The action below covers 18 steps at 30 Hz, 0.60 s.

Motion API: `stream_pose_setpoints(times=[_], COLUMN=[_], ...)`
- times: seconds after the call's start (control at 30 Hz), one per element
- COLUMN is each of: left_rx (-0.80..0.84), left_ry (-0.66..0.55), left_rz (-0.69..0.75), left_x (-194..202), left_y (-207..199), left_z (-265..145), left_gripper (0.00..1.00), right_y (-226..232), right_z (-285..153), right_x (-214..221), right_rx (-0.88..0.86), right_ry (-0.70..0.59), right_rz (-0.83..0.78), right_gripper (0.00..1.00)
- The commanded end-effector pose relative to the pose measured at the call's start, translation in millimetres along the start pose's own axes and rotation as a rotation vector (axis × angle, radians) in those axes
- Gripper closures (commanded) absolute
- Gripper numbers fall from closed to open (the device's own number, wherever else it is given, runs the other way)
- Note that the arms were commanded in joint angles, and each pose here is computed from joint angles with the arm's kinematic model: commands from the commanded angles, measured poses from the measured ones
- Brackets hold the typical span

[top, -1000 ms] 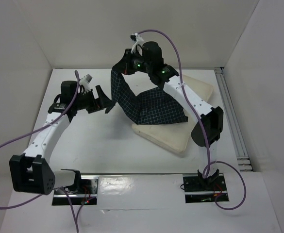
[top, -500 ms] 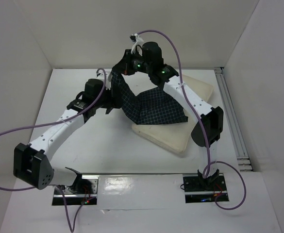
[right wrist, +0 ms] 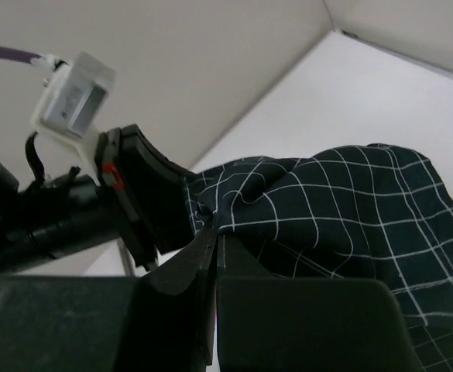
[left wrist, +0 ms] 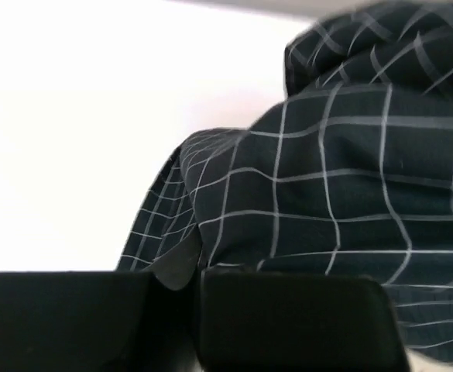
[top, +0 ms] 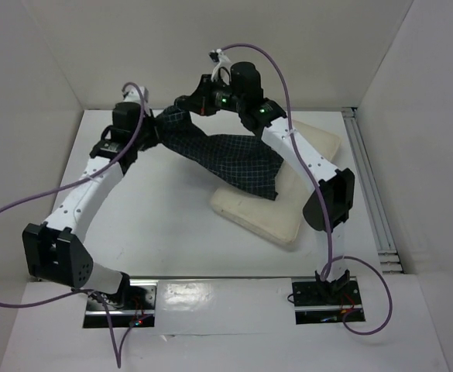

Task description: Put the pillow into the pillowcase

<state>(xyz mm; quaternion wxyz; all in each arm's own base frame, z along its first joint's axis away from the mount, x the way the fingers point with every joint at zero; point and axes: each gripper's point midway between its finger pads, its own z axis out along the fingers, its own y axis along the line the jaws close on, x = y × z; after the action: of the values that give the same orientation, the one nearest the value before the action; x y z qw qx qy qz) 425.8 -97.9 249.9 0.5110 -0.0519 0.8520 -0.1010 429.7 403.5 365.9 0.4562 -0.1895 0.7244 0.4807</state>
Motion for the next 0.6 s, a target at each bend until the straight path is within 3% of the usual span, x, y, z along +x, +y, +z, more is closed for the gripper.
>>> stream_pose_setpoints(times=[0.0,0.17,0.27,0.37,0.57], left_rx=[-0.035,0.01,0.075,0.146,0.279], left_ry=[-0.229,-0.473,-0.568,-0.588,-0.391], left_rz=[-0.089,-0.106,-0.074,-0.051,-0.055], left_x=[-96.0,-195.9,-221.6,-221.3,-142.5], left_y=[24.5,28.6,15.8,0.8,-14.1], left_z=[-39.3,-120.3,-165.9,-192.5,-181.5], left_gripper=[1.0,1.0,1.0,1.0,1.0], right_y=[17.7,71.5,99.7,95.8,34.9], right_z=[8.9,0.1,-18.2,-26.2,-44.1], right_x=[-28.9,-68.3,-86.6,-85.0,-35.8], right_rx=[-0.153,-0.399,-0.46,-0.446,-0.35], right_ry=[-0.034,-0.129,-0.203,-0.206,-0.175], right_rz=[-0.001,-0.047,-0.106,-0.113,0.021], right_gripper=[1.0,1.0,1.0,1.0,1.0])
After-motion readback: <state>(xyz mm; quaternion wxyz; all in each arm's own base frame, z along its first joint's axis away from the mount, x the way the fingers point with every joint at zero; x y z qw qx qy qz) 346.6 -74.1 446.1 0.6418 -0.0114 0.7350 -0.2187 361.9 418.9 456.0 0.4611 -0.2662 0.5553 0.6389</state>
